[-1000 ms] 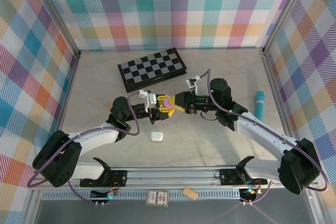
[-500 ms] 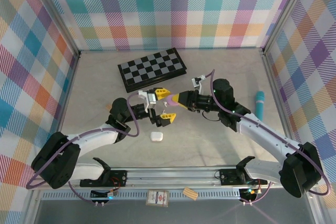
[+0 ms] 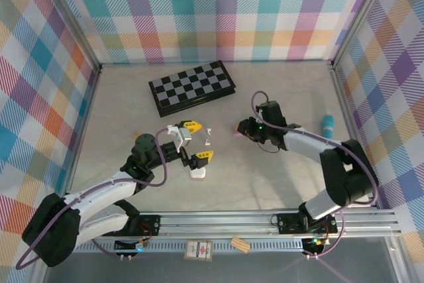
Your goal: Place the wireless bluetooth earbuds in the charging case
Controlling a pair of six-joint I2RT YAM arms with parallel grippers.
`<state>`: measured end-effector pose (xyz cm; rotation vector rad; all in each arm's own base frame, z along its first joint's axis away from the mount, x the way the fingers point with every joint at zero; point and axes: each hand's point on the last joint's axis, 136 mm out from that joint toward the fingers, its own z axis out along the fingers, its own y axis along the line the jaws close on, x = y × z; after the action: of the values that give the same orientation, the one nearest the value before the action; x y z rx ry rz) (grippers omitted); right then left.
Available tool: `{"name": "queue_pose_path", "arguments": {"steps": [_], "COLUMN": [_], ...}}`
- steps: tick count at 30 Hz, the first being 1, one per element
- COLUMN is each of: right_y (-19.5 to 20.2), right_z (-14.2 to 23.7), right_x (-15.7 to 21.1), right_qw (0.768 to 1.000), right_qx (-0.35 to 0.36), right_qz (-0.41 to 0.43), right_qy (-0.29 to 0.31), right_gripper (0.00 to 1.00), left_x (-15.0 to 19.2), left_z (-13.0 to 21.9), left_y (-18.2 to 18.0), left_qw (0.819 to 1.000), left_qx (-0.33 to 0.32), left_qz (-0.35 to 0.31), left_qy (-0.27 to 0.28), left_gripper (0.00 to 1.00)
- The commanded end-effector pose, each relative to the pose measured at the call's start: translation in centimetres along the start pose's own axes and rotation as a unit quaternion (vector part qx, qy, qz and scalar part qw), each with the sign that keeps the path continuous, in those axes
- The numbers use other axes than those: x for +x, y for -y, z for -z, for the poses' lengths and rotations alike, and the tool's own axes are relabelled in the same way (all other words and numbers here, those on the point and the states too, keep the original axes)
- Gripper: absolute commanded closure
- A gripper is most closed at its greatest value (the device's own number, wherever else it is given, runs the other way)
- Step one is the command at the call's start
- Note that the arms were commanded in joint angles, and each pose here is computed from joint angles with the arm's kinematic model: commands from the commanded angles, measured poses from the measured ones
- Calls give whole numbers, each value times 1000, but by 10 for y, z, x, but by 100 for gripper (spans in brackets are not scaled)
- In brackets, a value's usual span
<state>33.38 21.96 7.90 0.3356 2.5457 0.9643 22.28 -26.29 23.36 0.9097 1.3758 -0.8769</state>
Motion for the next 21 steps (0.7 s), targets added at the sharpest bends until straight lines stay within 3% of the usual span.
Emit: {"name": "queue_pose_path", "arguments": {"steps": [1, 8, 15, 21], "right_y": [15, 47, 58, 63], "right_z": [-10, -27, -24, -12], "right_x": [-11, -4, -4, -8], "right_qw": [999, 997, 995, 992], "right_qx": [33, 73, 95, 127], "right_qz": [17, -5, -25, -14], "right_qy": [18, -3, -5, 3], "right_gripper": [90, 81, 56, 49], "left_x": [14, 16, 14, 13], "left_z": [5, 5, 5, 6], "left_y": [-5, -5, -4, -4], "left_qw": [999, 999, 999, 999], "left_qx": [-24, -26, -24, -24], "left_qz": [-4, -2, -4, -5], "left_qy": [-24, -29, -29, -30], "left_gripper": [0, 0, 0, 0]}}
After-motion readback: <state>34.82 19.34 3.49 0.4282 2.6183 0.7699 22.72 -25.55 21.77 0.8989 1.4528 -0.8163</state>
